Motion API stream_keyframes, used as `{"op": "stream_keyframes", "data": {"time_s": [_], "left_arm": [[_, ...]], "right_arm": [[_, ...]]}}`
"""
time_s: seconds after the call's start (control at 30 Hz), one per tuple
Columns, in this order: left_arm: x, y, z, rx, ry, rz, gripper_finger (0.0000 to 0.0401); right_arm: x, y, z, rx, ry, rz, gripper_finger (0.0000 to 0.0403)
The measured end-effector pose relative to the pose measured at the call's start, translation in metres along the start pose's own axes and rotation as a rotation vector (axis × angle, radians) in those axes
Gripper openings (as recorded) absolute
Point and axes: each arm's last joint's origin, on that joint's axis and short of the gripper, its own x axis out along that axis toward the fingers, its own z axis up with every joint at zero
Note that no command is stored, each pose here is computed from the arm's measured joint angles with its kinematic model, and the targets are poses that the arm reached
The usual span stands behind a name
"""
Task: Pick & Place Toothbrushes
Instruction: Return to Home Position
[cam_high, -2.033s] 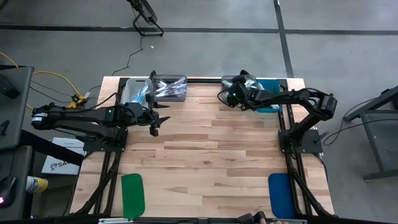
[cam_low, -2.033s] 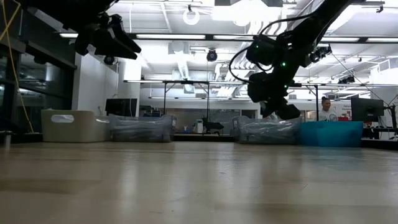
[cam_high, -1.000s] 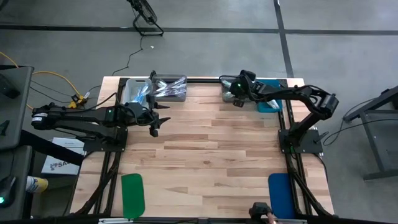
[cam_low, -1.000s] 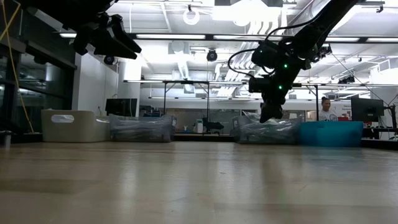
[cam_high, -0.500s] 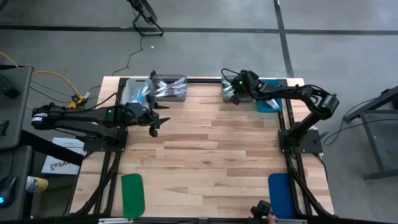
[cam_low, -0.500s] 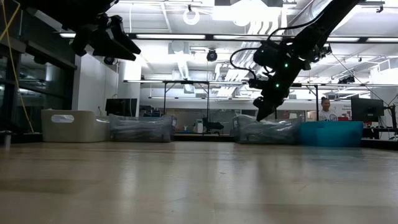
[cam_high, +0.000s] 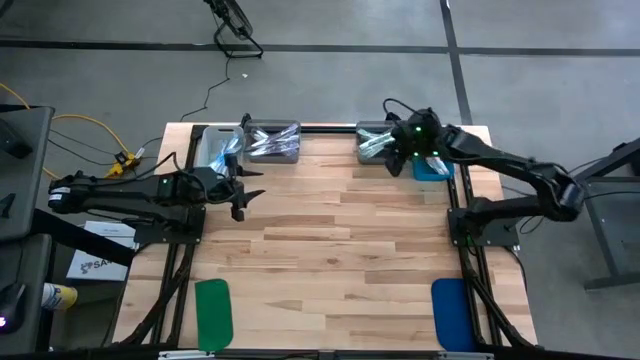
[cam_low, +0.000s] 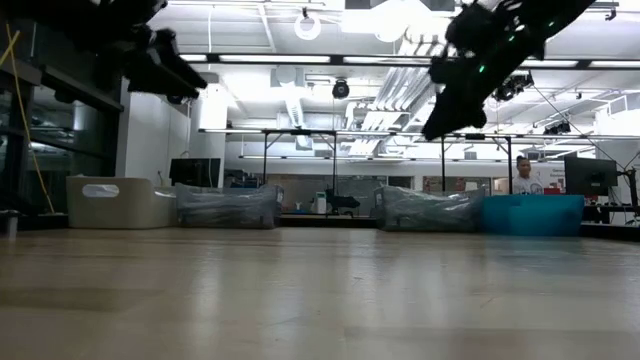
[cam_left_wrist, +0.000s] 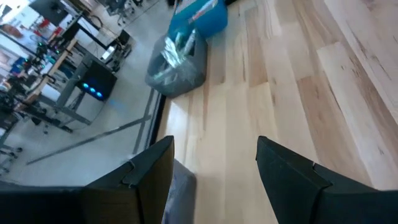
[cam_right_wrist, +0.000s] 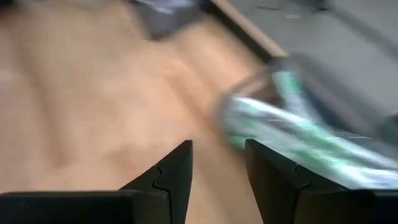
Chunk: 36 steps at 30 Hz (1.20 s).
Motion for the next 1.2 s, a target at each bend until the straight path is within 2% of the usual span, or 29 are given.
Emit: {"op": "stream_keyframes", "data": {"time_s": [0.17,0.33,0.53,0.63,0.77,0.93,1.1,1.2], "left_arm": [[-0.001,-0.016,-0.026,-0.077,0.000,-0.003,0.0218],[0.000,-0.034,-0.053,-0.140,-0.070,-0.024,0.0218],[-0.003,-0.045,-0.066,-0.176,-0.248,-0.074,0.0218],[-0.004,-0.046,-0.069,-0.184,-0.255,-0.064,0.0219],[-0.006,-0.046,-0.071,-0.158,-0.264,-0.044,0.0219],[-0.010,-0.042,-0.069,-0.124,-0.288,0.031,0.0219],[-0.015,-0.039,-0.067,-0.115,-0.329,0.059,0.0219],[-0.016,-0.038,-0.067,-0.116,-0.342,0.067,0.0219]], "right_arm": [[-0.020,0.025,-0.007,0.009,-0.036,0.330,0.0139],[-0.017,0.062,-0.045,-0.086,-0.139,0.489,0.0139],[-0.016,0.093,-0.093,-0.040,-0.364,0.577,0.0139],[-0.017,0.098,-0.117,-0.012,-0.402,0.617,0.0139],[-0.020,0.097,-0.136,0.016,-0.421,0.634,0.0139],[-0.027,0.087,-0.148,0.029,-0.471,0.650,0.0139],[-0.037,0.081,-0.156,0.009,-0.527,0.731,0.0139],[-0.039,0.078,-0.160,-0.001,-0.531,0.725,0.0139]]}}
